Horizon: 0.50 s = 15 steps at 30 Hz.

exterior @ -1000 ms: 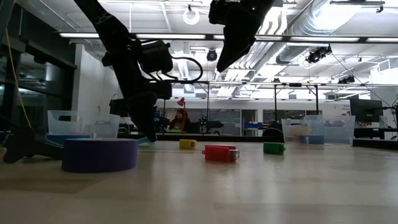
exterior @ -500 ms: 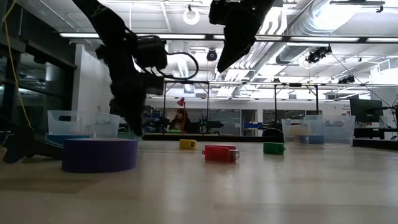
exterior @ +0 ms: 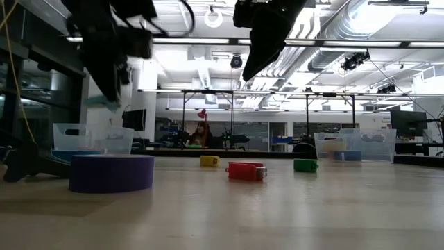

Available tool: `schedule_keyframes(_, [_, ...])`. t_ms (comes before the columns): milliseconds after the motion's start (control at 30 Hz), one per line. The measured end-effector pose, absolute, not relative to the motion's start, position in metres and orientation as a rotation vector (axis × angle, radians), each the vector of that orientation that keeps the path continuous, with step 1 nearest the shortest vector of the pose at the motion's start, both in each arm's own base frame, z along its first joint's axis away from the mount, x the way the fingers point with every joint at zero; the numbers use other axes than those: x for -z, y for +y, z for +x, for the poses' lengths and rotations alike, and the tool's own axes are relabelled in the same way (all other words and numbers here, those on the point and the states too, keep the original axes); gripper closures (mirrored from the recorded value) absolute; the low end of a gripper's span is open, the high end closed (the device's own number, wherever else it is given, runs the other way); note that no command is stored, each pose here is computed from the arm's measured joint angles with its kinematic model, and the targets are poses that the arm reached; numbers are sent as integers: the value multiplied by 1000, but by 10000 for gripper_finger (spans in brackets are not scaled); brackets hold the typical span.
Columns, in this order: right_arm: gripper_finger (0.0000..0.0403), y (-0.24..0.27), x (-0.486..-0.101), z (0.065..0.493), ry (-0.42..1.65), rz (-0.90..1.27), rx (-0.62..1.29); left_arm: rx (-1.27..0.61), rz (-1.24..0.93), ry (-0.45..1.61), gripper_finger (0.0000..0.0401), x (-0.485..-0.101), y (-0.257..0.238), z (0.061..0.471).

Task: Pick and place Stapler, Stapler remover, tape
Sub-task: Put the light blue staple remover into the blue bin

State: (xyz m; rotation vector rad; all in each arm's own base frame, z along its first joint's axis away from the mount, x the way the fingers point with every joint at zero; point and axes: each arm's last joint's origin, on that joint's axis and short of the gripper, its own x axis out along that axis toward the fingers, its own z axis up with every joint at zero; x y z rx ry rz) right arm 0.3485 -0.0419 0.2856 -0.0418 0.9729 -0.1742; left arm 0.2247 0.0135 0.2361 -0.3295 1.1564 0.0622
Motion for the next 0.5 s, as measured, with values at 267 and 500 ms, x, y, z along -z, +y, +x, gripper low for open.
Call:
schedule_keyframes(267, [242,-42,-286,349,973,-42,172,-125,-392,1121,305,-253,-32,205])
schedule_keyframes(500, [242,-42,-286,349,973,-43,171,-109,-484,1150,304,-253,-72,195])
